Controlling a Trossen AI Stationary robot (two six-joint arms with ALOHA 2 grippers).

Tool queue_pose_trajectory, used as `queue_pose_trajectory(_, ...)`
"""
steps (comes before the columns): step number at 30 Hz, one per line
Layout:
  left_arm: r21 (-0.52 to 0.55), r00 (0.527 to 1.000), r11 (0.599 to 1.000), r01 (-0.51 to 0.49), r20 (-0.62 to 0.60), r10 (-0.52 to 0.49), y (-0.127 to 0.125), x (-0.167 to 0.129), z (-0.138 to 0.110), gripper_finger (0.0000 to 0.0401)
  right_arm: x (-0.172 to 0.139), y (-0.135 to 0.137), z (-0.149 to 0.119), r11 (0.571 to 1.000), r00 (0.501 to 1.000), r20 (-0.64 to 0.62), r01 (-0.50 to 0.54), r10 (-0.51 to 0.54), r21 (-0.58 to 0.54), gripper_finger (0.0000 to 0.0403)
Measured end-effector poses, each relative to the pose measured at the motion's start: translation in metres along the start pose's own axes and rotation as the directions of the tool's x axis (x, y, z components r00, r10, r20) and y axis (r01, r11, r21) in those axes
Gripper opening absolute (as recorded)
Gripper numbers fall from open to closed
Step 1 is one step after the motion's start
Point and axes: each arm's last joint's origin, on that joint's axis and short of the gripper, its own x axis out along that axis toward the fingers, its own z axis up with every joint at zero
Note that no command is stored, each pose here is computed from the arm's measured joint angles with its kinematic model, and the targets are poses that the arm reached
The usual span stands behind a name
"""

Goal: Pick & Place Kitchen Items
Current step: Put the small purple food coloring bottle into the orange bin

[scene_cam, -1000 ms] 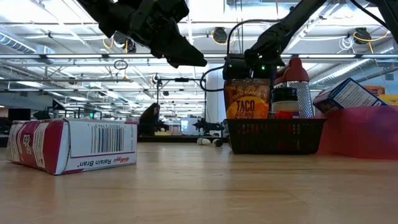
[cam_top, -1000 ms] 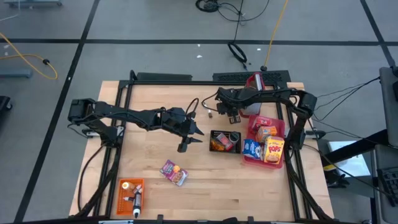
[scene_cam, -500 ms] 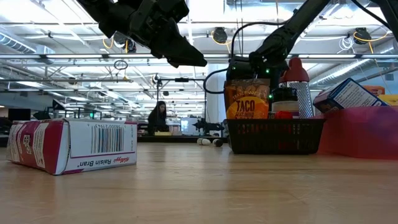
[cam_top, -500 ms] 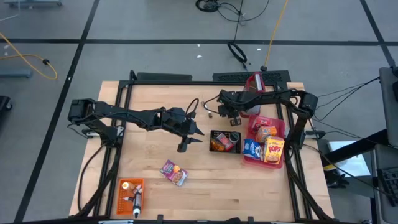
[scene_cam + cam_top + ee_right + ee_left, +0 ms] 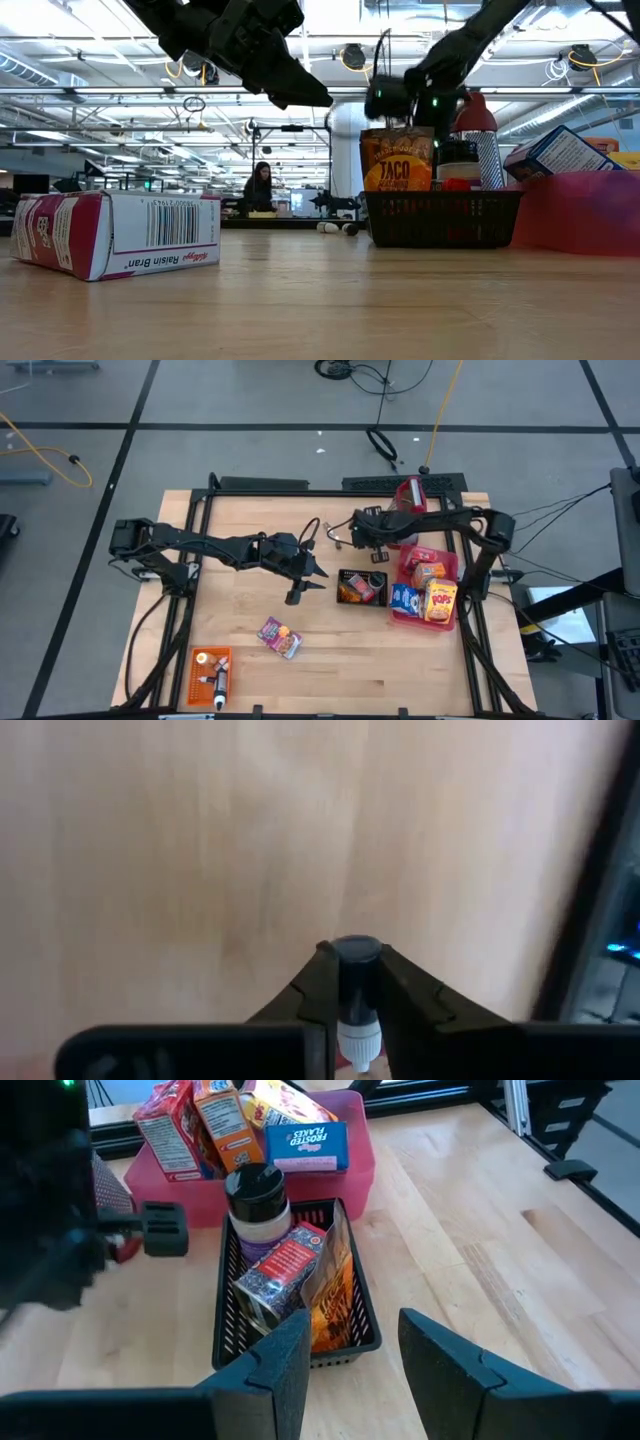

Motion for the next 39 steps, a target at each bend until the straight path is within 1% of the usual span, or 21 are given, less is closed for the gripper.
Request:
queue_pose_trajectory(2,-0.021,1.000,1.000,-0.008,-0.002,0.008,0.000,0.000,0.000,0.0152,-0.015,0.000,0.004,0.999,0.999,0.049,0.022,-0.023,0.032,0.0037)
queue_pose_trajectory(5,-0.053,0.999,0.997,-0.048,-0.009,0.047,0.001,0.000,0.000,0.0152,-0.039,0.001,0.007,0.995,0.990,0.128,0.047,-0.058,0.086,0.0038)
queue_pose_trajectory(9,-0.077,0.996,0.993,-0.090,-0.016,0.089,0.002,0.000,0.000,0.0152,-0.081,0.002,0.011,0.979,0.953,0.275,0.075,-0.125,0.188,0.0038)
queue_pose_trajectory(12,-0.088,0.994,0.991,-0.105,0.000,0.105,0.003,0.000,0.001,0.0152,-0.112,0.006,0.013,0.962,0.904,0.397,0.050,-0.157,0.268,0.0038)
queue_pose_trajectory(14,-0.090,0.994,0.990,-0.107,0.021,0.109,0.004,0.000,0.003,0.0152,-0.134,0.008,0.013,0.951,0.850,0.503,-0.005,-0.159,0.310,0.0038)
queue_pose_trajectory(16,-0.086,0.992,0.990,-0.110,0.048,0.114,0.004,0.000,0.006,0.0152,-0.152,0.011,0.014,0.941,0.788,0.598,-0.076,-0.145,0.328,0.0038)
queue_pose_trajectory(18,-0.080,0.990,0.990,-0.113,0.079,0.119,0.004,-0.001,0.009,0.0152,-0.167,0.014,0.015,0.934,0.724,0.677,-0.134,-0.136,0.331,0.0038)
queue_pose_trajectory(21,-0.070,0.984,0.991,-0.117,0.129,0.125,0.005,-0.001,0.014,0.0152,-0.185,0.021,0.019,0.922,0.637,0.759,-0.202,-0.132,0.330,0.0038)
queue_pose_trajectory(25,-0.016,0.968,0.992,-0.128,0.218,0.128,0.002,-0.002,0.023,0.0152,-0.201,0.034,0.025,0.915,0.553,0.825,-0.262,-0.118,0.307,0.0038)
queue_pose_trajectory(30,0.069,0.938,0.987,-0.146,0.328,0.116,-0.005,-0.003,0.035,0.0152,-0.213,0.051,0.034,0.925,0.474,0.876,-0.289,-0.086,0.248,0.0038)
queue_pose_trajectory(33,0.070,0.916,0.981,-0.182,0.374,0.144,-0.007,-0.004,0.041,0.0152,-0.220,0.058,0.037,0.928,0.429,0.900,-0.297,-0.080,0.224,0.0038)
queue_pose_trajectory(36,0.056,0.906,0.973,-0.223,0.379,0.186,-0.007,-0.005,0.042,0.0152,-0.225,0.063,0.038,0.931,0.409,0.909,-0.295,-0.081,0.216,0.0038)
queue_pose_trajectory(39,0.052,0.906,0.972,-0.229,0.378,0.193,-0.007,-0.005,0.042,0.0152,-0.228,0.066,0.039,0.932,0.391,0.917,-0.298,-0.078,0.206,0.0038)
